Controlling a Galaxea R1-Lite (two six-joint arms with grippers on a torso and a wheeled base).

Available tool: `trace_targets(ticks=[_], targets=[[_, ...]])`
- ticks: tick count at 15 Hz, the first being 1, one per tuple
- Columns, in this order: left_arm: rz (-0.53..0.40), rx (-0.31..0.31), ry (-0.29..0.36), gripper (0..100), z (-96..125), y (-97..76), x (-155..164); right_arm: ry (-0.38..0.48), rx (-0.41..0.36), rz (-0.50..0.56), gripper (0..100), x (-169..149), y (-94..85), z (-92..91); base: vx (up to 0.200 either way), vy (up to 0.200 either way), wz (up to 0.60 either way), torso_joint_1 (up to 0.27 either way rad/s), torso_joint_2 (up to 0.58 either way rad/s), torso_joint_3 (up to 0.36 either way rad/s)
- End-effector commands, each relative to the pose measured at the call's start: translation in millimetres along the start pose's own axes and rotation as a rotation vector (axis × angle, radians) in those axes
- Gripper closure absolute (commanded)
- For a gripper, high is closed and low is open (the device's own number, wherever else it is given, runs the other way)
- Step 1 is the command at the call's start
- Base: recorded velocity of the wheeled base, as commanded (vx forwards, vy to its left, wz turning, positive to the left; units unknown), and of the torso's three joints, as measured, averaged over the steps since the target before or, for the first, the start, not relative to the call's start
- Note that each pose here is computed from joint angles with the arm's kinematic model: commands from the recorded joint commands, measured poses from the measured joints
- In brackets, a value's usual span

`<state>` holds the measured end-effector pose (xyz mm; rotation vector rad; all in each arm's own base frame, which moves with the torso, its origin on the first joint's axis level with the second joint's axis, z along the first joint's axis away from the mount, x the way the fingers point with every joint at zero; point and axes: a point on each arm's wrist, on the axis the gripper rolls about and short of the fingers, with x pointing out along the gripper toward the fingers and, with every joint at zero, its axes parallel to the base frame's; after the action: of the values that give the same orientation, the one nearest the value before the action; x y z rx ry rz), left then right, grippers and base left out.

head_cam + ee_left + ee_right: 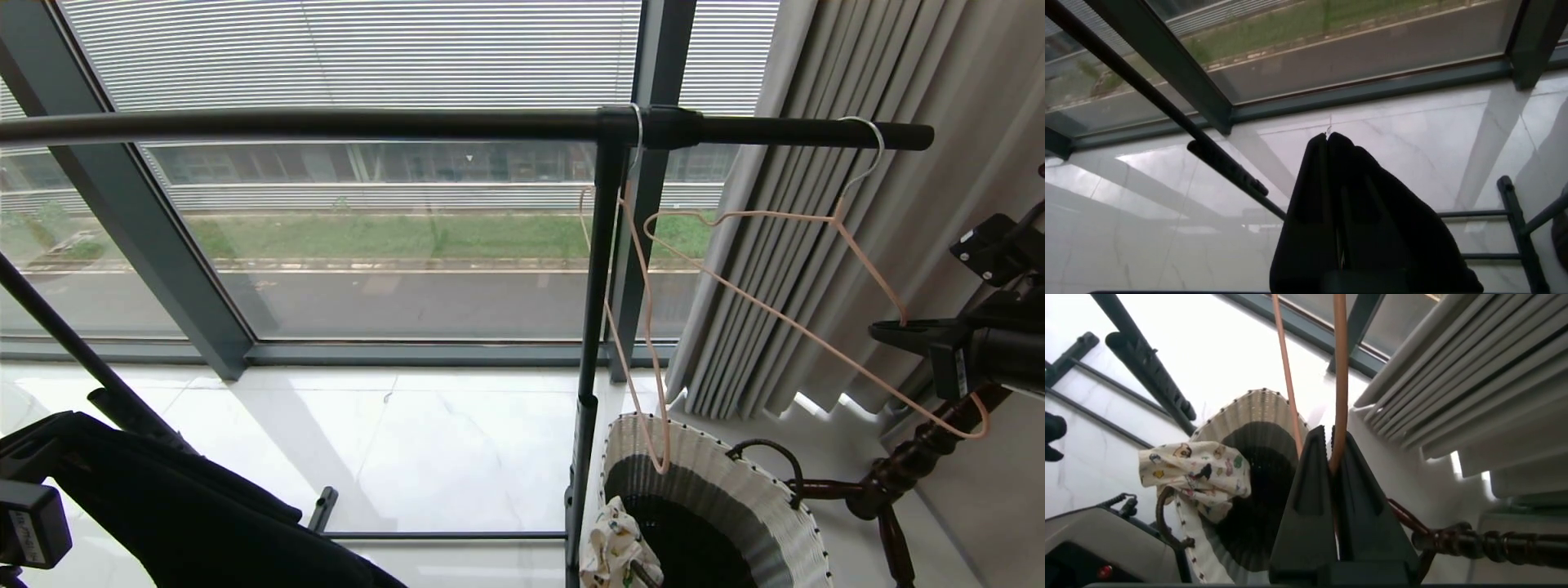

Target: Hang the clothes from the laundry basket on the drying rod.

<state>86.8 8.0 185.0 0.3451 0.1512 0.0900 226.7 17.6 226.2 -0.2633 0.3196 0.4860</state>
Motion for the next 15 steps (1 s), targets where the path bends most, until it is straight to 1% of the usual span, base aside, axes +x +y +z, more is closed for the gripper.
trace_targets(ticks=[1,3,4,8,10,13,15], targets=[[0.002,0.000,-0.005,100,1,0.3,-1,-0.021,0.003,-0.007,100,-5,1.0,3.0,0.000,0.000,0.00,0.000,0.00,0.000],[0.003,0.000,-0.008,100,1,0.4,-1,-0.060,0.039,-0.019,100,-12,2.6,6.9,0.000,0.000,0.00,0.000,0.00,0.000],[0.003,0.000,-0.008,100,1,0.4,-1,-0.078,0.035,-0.024,100,-15,3.9,8.1,0.000,0.000,0.00,0.000,0.00,0.000],[0.004,0.000,-0.010,100,1,0.6,-2,-0.100,0.045,-0.030,100,-28,10.5,4.9,0.000,0.000,0.00,0.000,0.00,0.000],[0.005,0.000,-0.013,100,2,0.8,-2,-0.109,0.041,-0.035,100,-28,11.5,2.5,0.000,0.000,0.00,0.000,0.00,0.000],[0.005,0.000,-0.013,100,2,0.9,-2,-0.110,0.044,-0.036,100,-28,11.4,2.6,0.000,0.000,0.00,0.000,0.00,0.000],[0.006,0.000,-0.015,100,2,0.9,-2,-0.127,0.051,-0.040,100,-29,11.0,4.4,0.000,0.000,0.00,0.000,0.00,0.000]])
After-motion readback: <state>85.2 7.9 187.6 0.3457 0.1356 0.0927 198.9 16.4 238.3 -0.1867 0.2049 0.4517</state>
